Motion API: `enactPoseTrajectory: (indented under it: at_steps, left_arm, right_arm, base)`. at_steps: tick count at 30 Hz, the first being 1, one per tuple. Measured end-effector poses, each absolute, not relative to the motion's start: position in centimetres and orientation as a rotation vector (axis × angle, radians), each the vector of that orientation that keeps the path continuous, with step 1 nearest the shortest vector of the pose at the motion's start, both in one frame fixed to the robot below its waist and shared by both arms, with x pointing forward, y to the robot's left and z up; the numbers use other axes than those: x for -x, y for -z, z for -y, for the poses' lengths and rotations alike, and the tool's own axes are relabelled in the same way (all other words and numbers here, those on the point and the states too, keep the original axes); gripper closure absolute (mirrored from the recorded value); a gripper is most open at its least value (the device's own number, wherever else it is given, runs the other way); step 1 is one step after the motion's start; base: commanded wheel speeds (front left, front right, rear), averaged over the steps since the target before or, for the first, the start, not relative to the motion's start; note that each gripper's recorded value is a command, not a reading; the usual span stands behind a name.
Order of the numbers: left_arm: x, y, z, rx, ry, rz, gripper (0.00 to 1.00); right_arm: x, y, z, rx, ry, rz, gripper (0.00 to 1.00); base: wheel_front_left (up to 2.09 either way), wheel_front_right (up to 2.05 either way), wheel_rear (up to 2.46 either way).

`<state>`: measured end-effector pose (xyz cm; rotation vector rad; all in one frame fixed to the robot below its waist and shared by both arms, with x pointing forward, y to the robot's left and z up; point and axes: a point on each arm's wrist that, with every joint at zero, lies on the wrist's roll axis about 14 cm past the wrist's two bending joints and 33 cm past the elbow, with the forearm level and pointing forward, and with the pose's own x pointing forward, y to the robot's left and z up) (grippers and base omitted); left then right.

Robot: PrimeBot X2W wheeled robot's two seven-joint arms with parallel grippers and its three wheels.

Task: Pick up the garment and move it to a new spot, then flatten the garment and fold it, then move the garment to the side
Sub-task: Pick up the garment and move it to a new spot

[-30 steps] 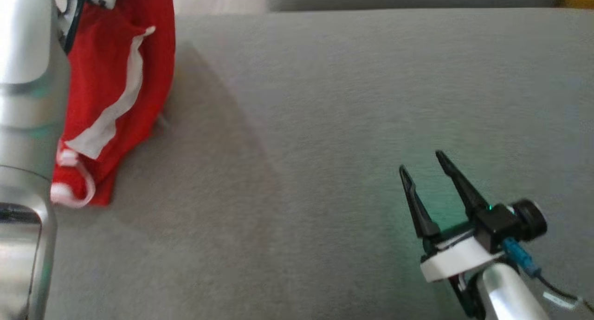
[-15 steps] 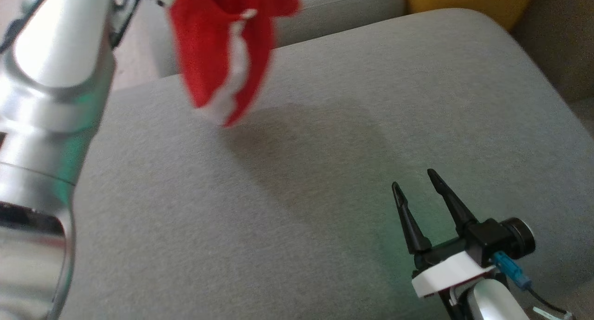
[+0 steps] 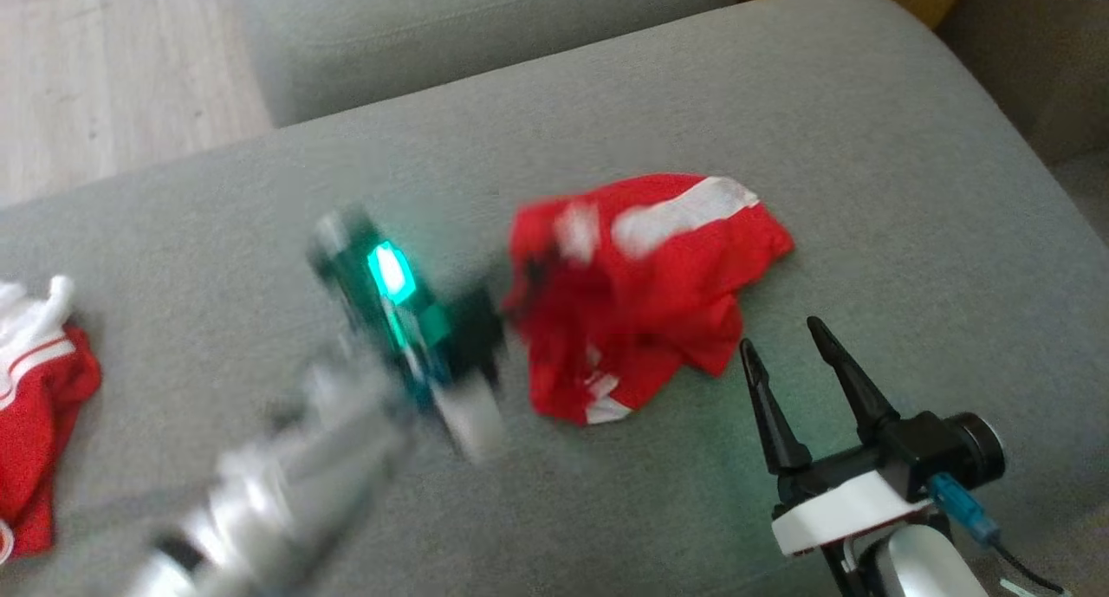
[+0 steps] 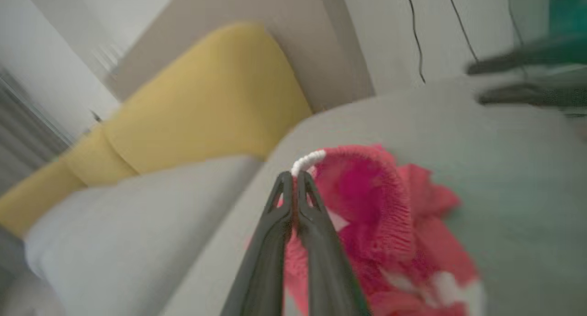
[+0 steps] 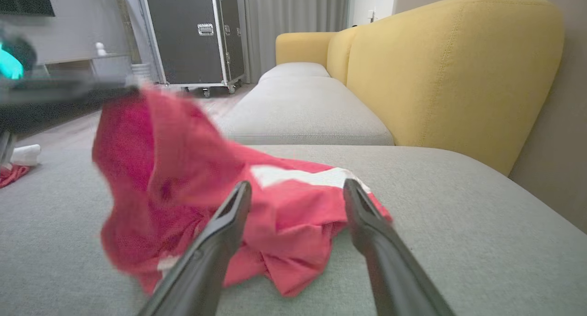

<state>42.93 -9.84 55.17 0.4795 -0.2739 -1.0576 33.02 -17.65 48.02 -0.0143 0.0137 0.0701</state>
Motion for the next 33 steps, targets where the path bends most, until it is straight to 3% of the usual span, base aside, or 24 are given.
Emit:
enactPoseTrajectory:
  at_steps: [3,4,5,12,24,33]
  left_arm:
    - [-37.8,-48.0,9.1,-0.437,1.115,0.101,1.00]
    - [-36.0,-46.2,8.8,-0.422,1.128,0.055,0.70]
    - [-34.7,-45.1,8.4,-0.400,1.119,0.020,0.00]
    - [-33.9,-46.1,4.6,-0.239,0.826,-0.006,0.00]
    - [-32.3,-48.9,-10.0,0.096,0.118,-0.007,0.00]
    - [-28.4,-49.8,-13.0,0.056,0.006,0.051,0.00]
  right_arm:
    - [-33.5,-47.8,17.0,0.007,-0.092,-0.021,0.00]
    - [-33.7,-47.7,16.6,0.005,-0.103,-0.023,0.00]
    - [-33.9,-47.6,16.3,0.004,-0.113,-0.024,0.00]
    - [-33.3,-46.5,14.4,-0.008,-0.177,-0.056,0.00]
    - [-32.3,-46.6,11.6,-0.019,-0.275,-0.046,0.00]
    - [-30.9,-46.6,11.6,-0.014,-0.281,-0.045,0.00]
  base:
    - [0.00,0.00,0.00]
    - [0.00,0.00,0.00]
    - [0.00,0.00,0.00]
    - [0.00,0.00,0.00]
    - [0.00,0.00,0.00]
    - [0.00,0.00,0.00]
